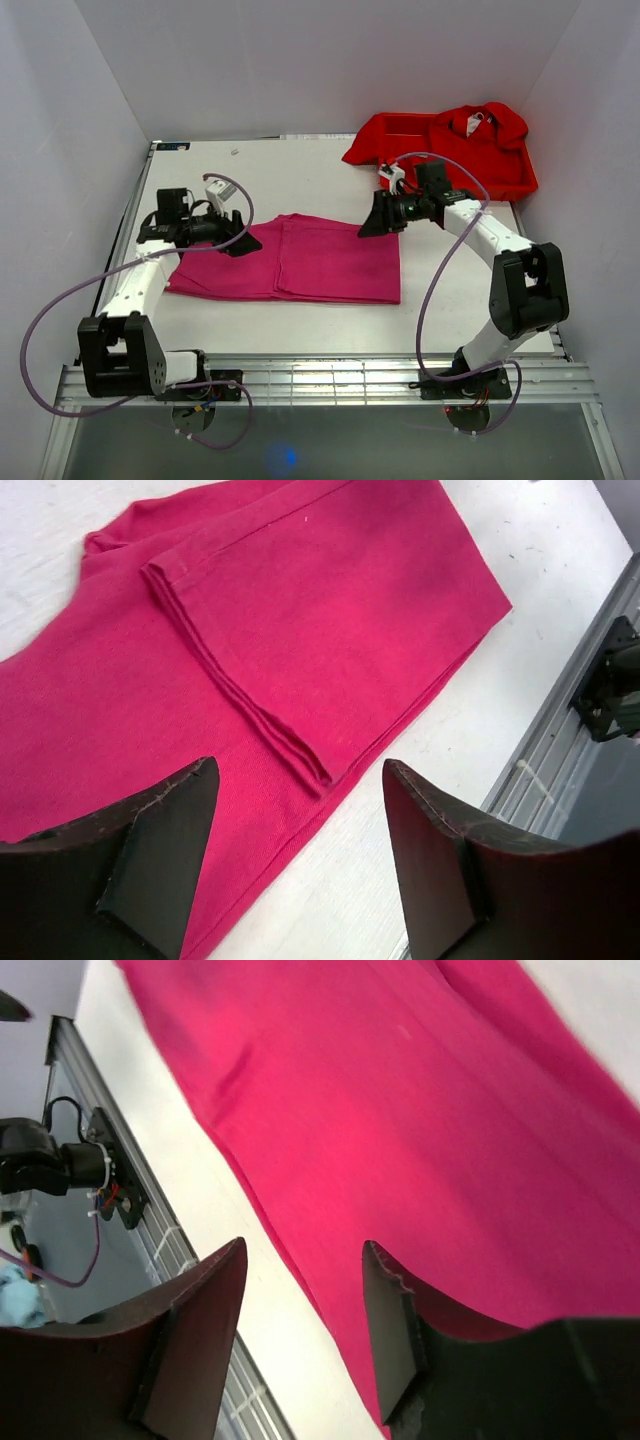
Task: Fold and stack the trousers
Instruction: Fold the trousers
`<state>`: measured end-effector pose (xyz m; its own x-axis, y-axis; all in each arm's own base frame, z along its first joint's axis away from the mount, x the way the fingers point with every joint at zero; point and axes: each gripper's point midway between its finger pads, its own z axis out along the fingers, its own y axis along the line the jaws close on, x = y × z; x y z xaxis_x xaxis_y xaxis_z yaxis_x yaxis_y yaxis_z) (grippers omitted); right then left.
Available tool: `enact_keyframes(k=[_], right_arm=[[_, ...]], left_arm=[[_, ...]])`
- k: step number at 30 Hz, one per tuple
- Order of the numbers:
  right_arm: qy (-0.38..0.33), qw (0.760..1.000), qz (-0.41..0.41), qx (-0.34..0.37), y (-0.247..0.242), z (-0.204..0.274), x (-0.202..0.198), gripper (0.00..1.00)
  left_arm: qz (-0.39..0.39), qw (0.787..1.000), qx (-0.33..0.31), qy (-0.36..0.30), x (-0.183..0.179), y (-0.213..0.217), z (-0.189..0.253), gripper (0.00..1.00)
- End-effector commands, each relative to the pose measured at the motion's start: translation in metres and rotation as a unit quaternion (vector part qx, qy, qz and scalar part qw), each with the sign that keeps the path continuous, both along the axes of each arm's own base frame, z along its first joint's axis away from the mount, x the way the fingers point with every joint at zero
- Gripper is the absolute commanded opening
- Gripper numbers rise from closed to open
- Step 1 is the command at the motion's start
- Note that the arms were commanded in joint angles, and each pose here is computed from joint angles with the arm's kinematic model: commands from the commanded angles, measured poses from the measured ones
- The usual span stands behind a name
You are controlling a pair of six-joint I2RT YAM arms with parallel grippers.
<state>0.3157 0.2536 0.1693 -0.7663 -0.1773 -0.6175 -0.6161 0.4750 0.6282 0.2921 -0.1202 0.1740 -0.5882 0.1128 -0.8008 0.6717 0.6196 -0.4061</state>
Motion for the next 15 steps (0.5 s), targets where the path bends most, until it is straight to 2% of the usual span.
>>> enact_keyframes(k=[1,3,5,9,15], right_arm=[[0.025,0.999,0.007,-0.031,-0.038,-0.032,-0.020,0.55],[0.036,0.999,0.013,-0.021,-0.044,-0.040,-0.025,0.53],[0.065,0.997,0.032,0.006,-0.042,-0.040,-0.035,0.52],[0.157,0.983,0.065,0.063,-0.035,-0.058,-0.064,0.52],[0.238,0.966,0.068,0.076,-0.036,-0.092,-0.096,0.52]], left_arm=[[-0.004,0.999,-0.038,0.039,0.014,-0.031,-0.007,0.75],[-0.042,0.997,-0.056,0.045,0.012,-0.056,-0.008,0.69],[-0.069,0.990,-0.084,0.087,0.005,-0.074,-0.016,0.64],[-0.106,0.974,-0.128,0.154,-0.011,-0.106,-0.036,0.61],[-0.078,0.947,-0.151,0.273,-0.026,-0.115,-0.090,0.58]])
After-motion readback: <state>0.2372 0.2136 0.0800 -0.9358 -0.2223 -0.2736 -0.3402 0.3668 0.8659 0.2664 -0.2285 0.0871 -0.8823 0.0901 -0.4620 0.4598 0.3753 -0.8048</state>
